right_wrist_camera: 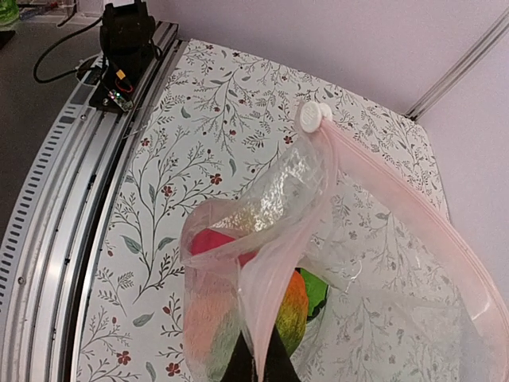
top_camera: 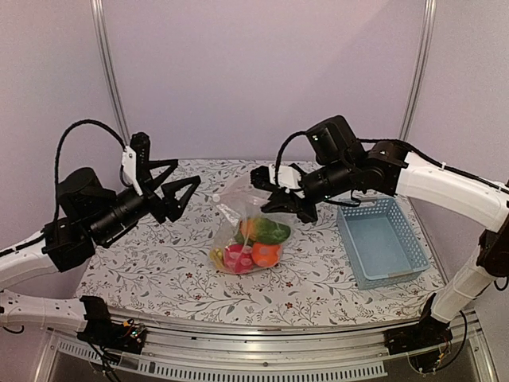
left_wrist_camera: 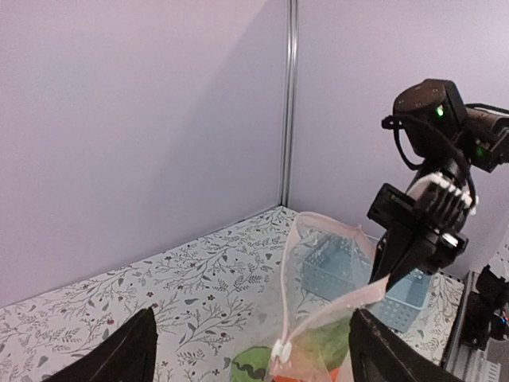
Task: Place the food in the zip-top bag and seal the zipper
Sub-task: Pass from the left arm to the right, then pass from the right arm to the left
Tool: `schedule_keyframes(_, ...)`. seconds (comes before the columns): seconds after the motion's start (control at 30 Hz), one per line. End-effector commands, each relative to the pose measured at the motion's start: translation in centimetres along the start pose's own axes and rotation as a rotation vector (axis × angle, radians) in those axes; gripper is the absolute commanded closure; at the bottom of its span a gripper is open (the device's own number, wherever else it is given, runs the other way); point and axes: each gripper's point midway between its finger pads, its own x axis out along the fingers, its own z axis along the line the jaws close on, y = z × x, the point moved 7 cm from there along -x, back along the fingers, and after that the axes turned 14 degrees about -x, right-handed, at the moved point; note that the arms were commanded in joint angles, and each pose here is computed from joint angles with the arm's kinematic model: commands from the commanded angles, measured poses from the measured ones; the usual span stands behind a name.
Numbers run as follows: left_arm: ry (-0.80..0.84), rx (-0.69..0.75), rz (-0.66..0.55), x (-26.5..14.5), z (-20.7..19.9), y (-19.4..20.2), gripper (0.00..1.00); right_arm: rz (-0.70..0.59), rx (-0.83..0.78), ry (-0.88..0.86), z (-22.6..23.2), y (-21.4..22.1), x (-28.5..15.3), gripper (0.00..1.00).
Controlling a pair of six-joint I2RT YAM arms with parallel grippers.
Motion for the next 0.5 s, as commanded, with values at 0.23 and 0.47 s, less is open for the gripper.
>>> schedule_keyframes(0.23,0.143,-0.079,0.034,0.4,1.1,9.0,0.19,-0.134,0.177,-0.022,-0.8,-0.3,-1.1,1.00)
schedule_keyframes(0.47,0.174,-0.105,0.044,2.4,2.1,10.2,0.24,-0.145,0.195,-0.061,-0.5,-0.2,-0.9,1.00)
